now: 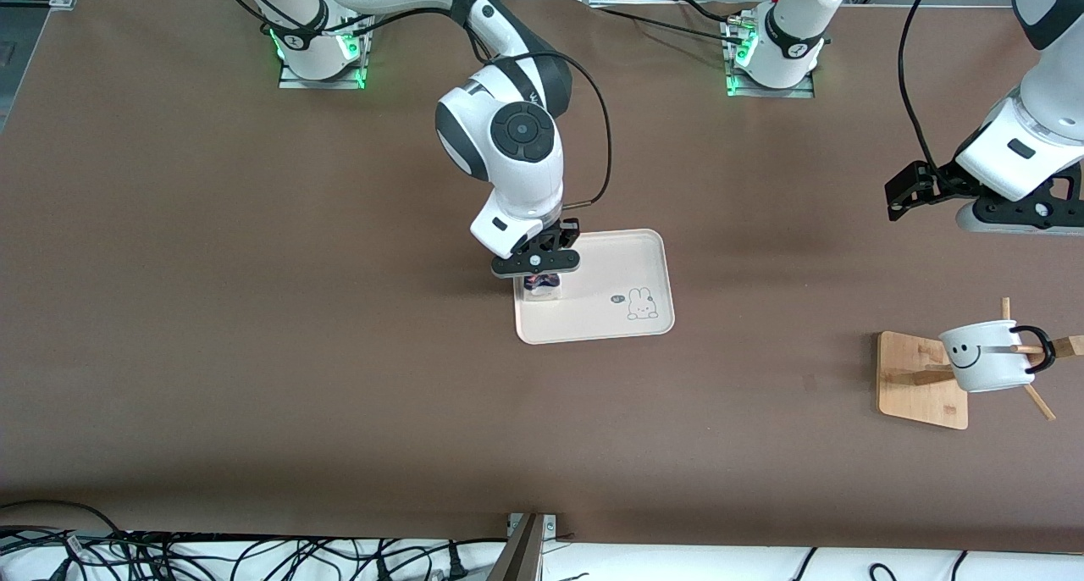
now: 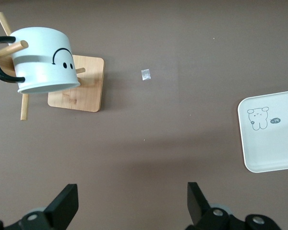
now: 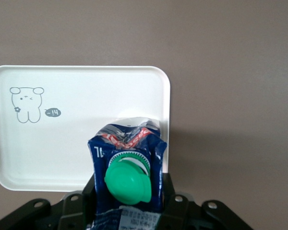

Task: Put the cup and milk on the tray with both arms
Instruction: 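Lower the carton onto the tray while the left gripper reaches the mug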

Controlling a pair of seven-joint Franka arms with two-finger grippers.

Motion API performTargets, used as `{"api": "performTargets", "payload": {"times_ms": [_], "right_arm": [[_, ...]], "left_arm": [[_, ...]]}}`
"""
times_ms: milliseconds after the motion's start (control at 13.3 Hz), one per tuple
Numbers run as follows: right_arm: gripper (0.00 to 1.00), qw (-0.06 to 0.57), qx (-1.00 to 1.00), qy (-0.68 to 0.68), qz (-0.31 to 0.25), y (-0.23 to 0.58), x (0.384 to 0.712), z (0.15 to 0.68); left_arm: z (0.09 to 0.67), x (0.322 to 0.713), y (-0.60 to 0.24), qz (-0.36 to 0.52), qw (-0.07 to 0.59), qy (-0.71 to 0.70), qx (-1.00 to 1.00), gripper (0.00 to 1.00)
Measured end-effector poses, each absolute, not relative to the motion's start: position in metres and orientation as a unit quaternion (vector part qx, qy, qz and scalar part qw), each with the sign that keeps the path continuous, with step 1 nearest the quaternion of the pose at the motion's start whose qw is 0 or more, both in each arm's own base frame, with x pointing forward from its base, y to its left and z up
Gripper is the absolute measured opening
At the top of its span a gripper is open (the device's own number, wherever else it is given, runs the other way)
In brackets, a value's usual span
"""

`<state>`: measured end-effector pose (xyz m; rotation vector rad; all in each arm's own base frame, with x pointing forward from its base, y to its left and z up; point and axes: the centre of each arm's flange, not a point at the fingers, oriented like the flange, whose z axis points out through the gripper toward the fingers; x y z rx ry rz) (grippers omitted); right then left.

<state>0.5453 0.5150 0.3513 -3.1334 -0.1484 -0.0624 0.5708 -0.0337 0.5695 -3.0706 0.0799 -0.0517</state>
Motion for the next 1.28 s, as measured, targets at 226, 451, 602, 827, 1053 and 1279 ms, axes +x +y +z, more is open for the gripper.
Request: {"api": "performTargets", "payload": {"times_ms": [226,451,602,827,1053,1279], "right_arm": [[0.55,0.000,-0.999,-0.048,-0.021,0.514,0.546,0.351],[0.67,-0.003,-0.998,-0.049,-0.024,0.514,0.546,0.351],[0.86,-0.003,-0.999,-0.042,-0.025,0.514,0.546,0.352],[1.00,0.005,-0.999,-0.026,-0.034,0.516,0.548,0.364],[1.00,0.008,-0.999,-0.009,-0.043,0.505,0.553,0.404],[1.00,0.003,-0.999,0.005,-0.038,0.458,0.567,0.464]], "left_arm": [[0.557,0.598,-0.034,-0.013,0.034,0.025,-0.999,1.00],[0.539,0.629,-0.027,-0.004,0.033,0.017,-0.999,1.00],[0.529,0.636,-0.016,0.003,0.034,-0.020,-0.999,1.00],[0.524,0.635,-0.004,-0.010,0.033,-0.107,-0.994,1.00],[0.507,0.622,0.014,-0.070,0.021,-0.168,-0.983,1.00],[0.486,0.601,0.031,-0.161,0.003,-0.194,-0.968,1.00]]}}
